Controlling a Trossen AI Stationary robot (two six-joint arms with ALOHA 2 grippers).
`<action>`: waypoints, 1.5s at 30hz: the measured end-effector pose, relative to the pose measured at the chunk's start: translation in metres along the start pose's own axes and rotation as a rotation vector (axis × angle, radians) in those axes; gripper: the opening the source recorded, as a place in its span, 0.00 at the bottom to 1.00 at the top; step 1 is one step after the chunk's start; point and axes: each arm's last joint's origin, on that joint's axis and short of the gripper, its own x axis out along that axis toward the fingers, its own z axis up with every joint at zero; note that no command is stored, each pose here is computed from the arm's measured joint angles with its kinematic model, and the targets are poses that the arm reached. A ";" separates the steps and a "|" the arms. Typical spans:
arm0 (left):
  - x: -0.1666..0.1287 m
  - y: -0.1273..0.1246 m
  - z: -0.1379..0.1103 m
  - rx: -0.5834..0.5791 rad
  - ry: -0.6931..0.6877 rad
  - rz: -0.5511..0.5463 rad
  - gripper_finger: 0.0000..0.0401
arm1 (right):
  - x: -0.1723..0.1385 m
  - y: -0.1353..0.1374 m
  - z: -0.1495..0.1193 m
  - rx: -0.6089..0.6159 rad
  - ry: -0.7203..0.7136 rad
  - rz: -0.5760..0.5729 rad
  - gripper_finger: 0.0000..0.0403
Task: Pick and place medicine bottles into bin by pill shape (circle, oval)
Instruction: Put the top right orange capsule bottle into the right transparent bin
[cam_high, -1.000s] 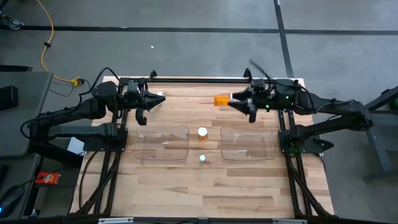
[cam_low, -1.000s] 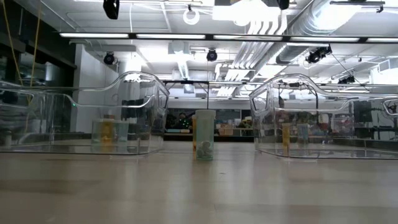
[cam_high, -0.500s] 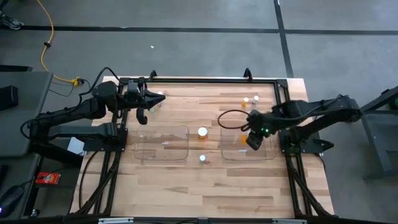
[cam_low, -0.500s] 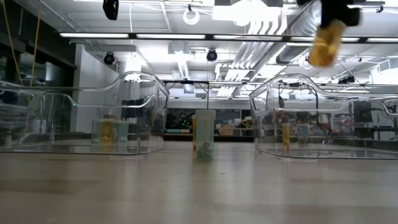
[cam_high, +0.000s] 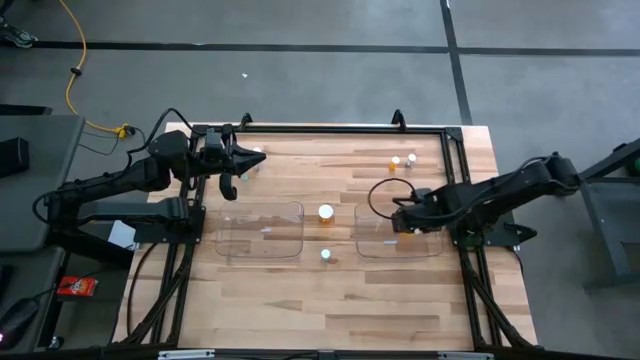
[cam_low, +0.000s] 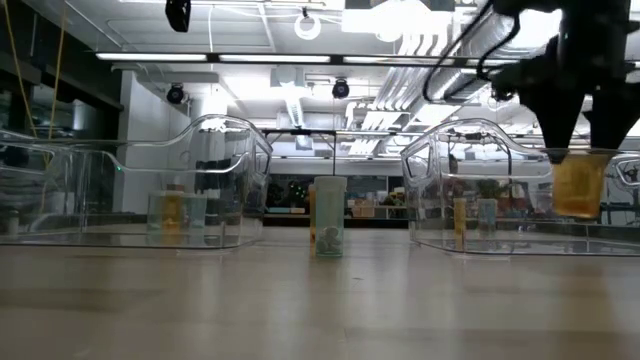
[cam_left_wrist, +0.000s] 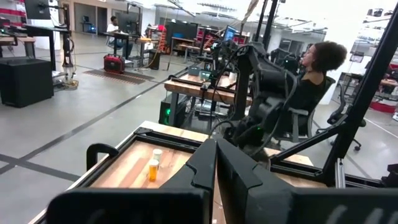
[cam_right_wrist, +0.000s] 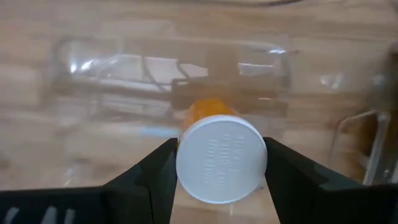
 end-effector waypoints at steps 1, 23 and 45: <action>0.000 0.000 0.000 0.000 0.000 0.000 0.01 | 0.003 -0.002 0.002 0.011 -0.003 -0.012 0.46; 0.000 0.001 0.000 0.000 -0.001 0.028 0.01 | 0.019 -0.011 0.017 0.034 -0.058 -0.077 0.47; 0.000 0.001 0.000 0.000 -0.004 0.048 0.01 | -0.004 -0.007 0.020 -0.043 -0.112 -0.001 0.65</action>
